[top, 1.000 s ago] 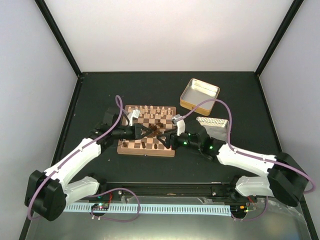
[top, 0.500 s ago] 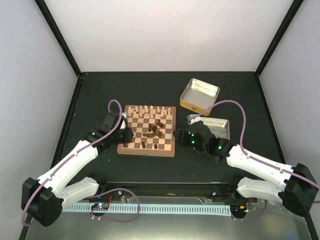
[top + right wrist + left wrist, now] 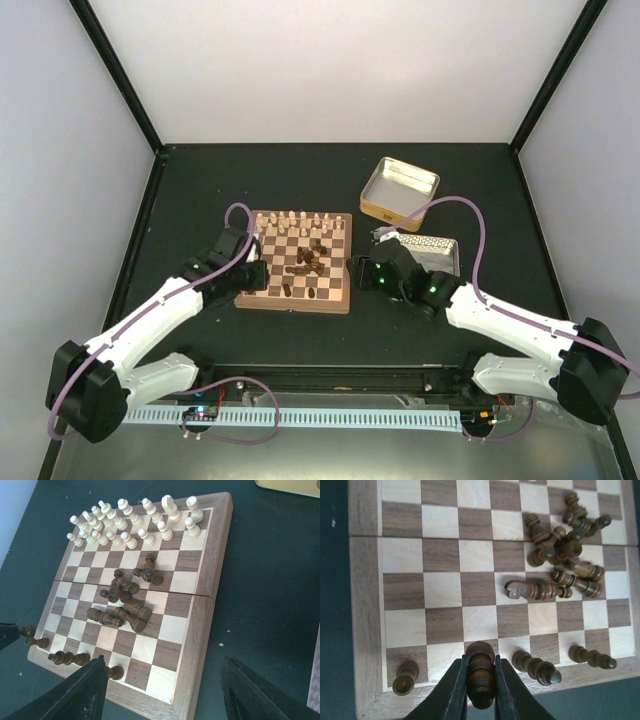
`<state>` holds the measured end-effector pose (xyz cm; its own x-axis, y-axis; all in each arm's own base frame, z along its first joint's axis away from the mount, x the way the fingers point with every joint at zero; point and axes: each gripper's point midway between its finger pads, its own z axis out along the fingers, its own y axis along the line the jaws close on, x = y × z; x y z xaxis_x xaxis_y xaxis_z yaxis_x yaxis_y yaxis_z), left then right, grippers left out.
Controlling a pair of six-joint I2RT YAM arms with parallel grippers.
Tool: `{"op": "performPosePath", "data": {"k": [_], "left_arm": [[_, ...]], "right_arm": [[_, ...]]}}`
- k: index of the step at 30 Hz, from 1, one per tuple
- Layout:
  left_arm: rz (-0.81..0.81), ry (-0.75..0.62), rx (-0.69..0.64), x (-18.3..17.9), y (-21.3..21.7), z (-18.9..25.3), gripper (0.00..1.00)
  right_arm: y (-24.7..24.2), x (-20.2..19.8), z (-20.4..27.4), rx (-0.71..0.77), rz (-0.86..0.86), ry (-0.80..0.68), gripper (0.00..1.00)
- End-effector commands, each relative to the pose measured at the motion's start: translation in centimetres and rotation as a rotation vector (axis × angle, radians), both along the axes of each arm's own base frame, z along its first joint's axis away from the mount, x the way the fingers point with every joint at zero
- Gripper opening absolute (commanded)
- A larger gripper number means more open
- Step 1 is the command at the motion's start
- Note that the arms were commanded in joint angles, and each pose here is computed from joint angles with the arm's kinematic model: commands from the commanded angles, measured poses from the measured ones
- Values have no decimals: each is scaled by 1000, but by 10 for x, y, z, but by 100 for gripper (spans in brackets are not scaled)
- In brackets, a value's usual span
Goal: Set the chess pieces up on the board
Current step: Place the chess piece on the chessboard.
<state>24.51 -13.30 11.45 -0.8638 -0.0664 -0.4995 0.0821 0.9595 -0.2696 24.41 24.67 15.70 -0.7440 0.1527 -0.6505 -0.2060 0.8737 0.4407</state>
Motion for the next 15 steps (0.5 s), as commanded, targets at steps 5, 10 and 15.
{"op": "performPosePath", "data": {"k": [5,10,15], "left_arm": [[-56,62,1,-3,-14,-27,4],[-53,97,17,-8,-15,-38,4],[-64,118,11,-13,-18,-42,4]], "right_arm": [[6,6,2,6,-8,-3,63],[6,5,-2,4,-6,5,63],[8,6,-3,6,-5,10,63]]}}
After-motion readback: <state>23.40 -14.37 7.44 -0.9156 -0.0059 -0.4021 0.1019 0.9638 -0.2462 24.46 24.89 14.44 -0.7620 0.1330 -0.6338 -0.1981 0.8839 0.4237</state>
